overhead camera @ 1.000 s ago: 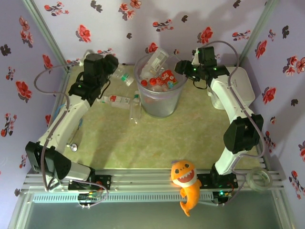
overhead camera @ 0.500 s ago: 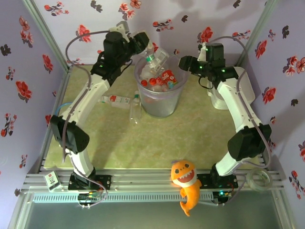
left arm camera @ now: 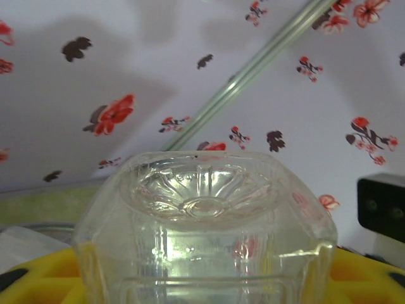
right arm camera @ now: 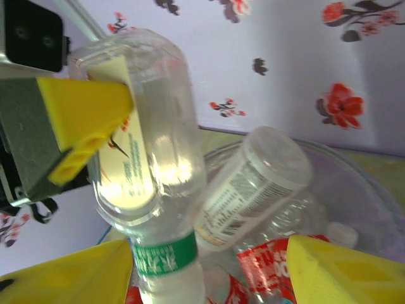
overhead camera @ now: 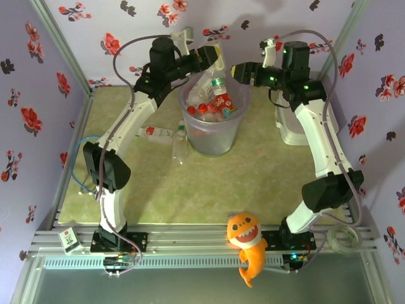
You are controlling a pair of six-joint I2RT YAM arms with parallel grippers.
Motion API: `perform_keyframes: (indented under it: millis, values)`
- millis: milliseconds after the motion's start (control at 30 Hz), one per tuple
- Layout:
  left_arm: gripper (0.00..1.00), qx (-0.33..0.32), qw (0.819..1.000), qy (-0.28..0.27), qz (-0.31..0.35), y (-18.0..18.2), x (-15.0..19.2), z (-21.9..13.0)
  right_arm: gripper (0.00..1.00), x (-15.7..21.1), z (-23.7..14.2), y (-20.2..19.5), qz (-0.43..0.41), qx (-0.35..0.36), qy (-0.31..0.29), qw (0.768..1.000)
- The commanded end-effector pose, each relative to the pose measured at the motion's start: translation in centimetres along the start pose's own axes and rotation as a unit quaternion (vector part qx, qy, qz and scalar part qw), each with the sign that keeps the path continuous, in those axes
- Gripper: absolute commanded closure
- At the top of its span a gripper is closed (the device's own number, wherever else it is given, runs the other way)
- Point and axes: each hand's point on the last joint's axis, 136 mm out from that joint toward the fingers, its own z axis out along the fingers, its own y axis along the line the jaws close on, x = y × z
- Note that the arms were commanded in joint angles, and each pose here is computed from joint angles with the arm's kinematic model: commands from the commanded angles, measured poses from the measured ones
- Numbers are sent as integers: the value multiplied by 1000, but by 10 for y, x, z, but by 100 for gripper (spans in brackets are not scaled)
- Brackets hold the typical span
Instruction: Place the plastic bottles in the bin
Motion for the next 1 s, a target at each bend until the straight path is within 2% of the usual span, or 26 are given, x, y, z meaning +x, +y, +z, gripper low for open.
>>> perform_keyframes:
  millis: [0,133,367,733,833,967]
  values:
    - [82,58,998,11,21,-35,4,3,35,-2,15,23,-10,-80,14,997]
    - [79,60,998,22,16,-35,11,6,34,6,32,39,-11,-109,36,993]
    - [75,-9,1000,3,0,-11,11,8,34,30,50,43,-53,-53,65,995]
    - [71,-10,997,-31,-75,-5,3,12,33,47,77,45,-69,-29,75,994]
    - [67,-6,996,-32,-83,-7,4,11,33,46,83,38,-64,-15,69,995]
    - [54,-4,995,-31,-90,-8,8,11,40,41,89,31,-54,-3,48,997]
